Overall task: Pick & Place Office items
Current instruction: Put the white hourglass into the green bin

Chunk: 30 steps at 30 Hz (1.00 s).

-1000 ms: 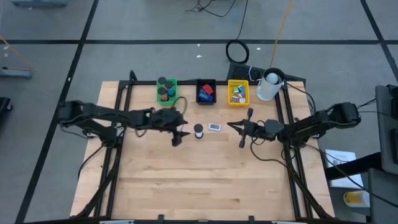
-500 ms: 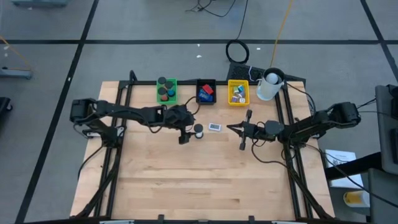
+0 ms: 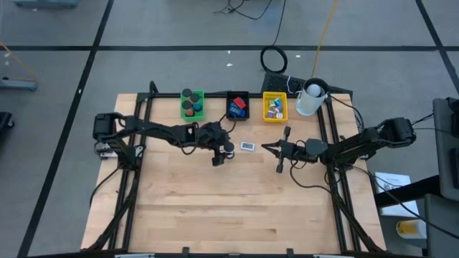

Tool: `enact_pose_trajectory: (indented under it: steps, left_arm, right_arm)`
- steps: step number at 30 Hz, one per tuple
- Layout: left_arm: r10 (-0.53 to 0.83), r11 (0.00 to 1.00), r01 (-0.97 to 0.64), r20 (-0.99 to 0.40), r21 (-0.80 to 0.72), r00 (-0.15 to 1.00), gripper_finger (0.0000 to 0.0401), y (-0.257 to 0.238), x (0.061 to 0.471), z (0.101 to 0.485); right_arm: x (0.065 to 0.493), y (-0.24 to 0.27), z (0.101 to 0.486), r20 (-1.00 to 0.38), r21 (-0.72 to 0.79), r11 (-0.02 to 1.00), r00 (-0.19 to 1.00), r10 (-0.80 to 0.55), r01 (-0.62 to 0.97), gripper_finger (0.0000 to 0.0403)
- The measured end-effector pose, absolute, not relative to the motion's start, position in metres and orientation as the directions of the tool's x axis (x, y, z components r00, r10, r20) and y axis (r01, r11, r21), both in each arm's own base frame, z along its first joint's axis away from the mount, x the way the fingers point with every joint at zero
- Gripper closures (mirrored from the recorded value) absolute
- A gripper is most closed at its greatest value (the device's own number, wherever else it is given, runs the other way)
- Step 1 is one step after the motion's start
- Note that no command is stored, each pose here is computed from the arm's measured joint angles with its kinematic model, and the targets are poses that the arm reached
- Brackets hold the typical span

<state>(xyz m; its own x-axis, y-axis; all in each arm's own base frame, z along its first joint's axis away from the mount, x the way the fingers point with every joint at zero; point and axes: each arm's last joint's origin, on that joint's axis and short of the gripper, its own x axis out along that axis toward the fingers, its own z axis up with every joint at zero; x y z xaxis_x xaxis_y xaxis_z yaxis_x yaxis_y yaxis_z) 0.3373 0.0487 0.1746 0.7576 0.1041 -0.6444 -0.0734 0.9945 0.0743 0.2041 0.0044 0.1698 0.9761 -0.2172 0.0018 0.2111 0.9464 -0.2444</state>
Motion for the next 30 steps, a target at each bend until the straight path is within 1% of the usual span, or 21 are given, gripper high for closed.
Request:
enact_pose_trajectory:
  steps: [4,11,16,19,24,26,30]
  left_arm:
    - [0.103,0.995,-0.078,-0.625,0.067,0.774,0.0073,0.049,0.340,0.174]
    - [0.075,0.997,-0.057,-0.643,0.049,0.762,0.0143,0.048,0.340,0.169]
    - [0.057,0.998,-0.040,-0.638,0.041,0.768,0.0176,0.049,0.340,0.170]
    - [0.050,0.999,-0.034,-0.635,0.037,0.771,0.0186,0.048,0.340,0.170]
    - [0.067,0.998,-0.056,-0.625,0.038,0.778,0.0181,0.053,0.339,0.174]
    - [0.098,0.995,-0.083,-0.611,0.053,0.785,0.0180,0.055,0.336,0.182]
    - [0.158,0.987,-0.135,-0.590,0.083,0.792,0.0186,0.055,0.320,0.211]
  right_arm:
    - [0.204,0.004,0.170,0.002,-0.244,0.946,0.976,-0.218,0.212,0.0401]
    - [0.204,0.005,0.170,0.002,-0.244,0.951,0.981,-0.195,0.190,0.0401]
    - [0.204,0.005,0.170,0.002,-0.244,0.951,0.981,-0.196,0.190,0.0402]
    - [0.204,0.005,0.170,0.002,-0.245,0.951,0.981,-0.196,0.190,0.0402]
    - [0.204,0.005,0.170,0.002,-0.244,0.951,0.981,-0.196,0.190,0.0402]
    - [0.204,0.005,0.170,0.002,-0.244,0.951,0.981,-0.196,0.190,0.0402]
    - [0.204,0.005,0.170,-0.002,-0.245,0.951,0.981,-0.196,0.189,0.0402]
